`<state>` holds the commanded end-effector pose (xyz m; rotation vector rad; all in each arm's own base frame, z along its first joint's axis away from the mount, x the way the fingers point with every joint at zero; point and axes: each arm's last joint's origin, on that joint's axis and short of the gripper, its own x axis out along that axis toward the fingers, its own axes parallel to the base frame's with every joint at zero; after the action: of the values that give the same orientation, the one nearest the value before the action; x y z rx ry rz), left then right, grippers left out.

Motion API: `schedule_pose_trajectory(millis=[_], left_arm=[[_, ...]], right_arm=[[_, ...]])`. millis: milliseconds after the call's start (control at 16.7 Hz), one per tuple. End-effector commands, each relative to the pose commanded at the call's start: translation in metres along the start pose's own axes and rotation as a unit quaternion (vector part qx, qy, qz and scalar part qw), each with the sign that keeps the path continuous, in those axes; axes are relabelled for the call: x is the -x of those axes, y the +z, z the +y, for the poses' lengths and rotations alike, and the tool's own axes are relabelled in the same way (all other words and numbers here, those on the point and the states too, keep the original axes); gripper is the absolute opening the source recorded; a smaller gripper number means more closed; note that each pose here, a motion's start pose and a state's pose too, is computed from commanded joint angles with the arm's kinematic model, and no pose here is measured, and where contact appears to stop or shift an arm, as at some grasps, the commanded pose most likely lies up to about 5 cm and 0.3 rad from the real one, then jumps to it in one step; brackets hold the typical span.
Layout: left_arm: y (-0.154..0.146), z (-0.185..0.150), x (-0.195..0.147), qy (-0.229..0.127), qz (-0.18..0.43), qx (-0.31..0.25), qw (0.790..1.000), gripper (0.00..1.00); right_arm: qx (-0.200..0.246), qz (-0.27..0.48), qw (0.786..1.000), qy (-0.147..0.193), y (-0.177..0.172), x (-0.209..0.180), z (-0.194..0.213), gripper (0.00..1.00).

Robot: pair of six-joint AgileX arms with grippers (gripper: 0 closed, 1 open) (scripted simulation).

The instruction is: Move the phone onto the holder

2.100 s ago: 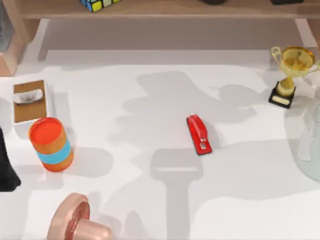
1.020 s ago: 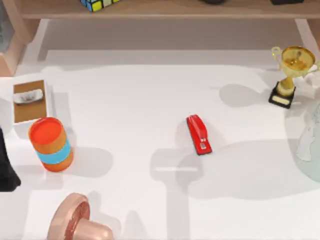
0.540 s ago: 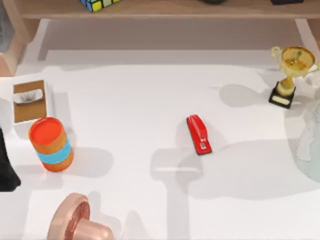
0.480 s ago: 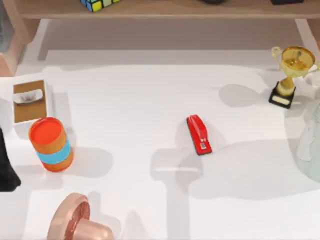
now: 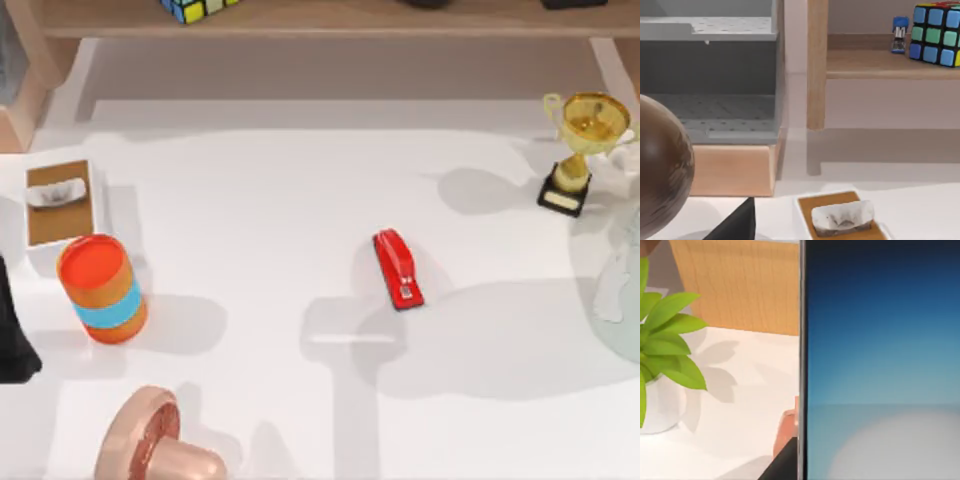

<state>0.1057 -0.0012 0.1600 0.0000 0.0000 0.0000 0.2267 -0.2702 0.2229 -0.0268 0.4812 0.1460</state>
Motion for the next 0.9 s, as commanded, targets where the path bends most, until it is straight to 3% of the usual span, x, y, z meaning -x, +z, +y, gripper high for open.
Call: schedule_pose_trajectory(millis=[180,480,900], left_arm=[[0.000,0.000,0.000,0.000,0.000,0.000,1.000,1.00],[0.000,0.000,0.000,0.000,0.000,0.000,1.000,1.00],[0.000,0.000,0.000,0.000,0.000,0.000,1.000,1.00]], right_arm=[[0.010,-0.002,1.000,0.028,-0.009,-0.031,-0.001,0.00],[0.012,-0.002,0.999,0.030,-0.010,-0.034,-0.001,0.00],[0.012,-0.002,0.999,0.030,-0.010,-0.034,-0.001,0.53]])
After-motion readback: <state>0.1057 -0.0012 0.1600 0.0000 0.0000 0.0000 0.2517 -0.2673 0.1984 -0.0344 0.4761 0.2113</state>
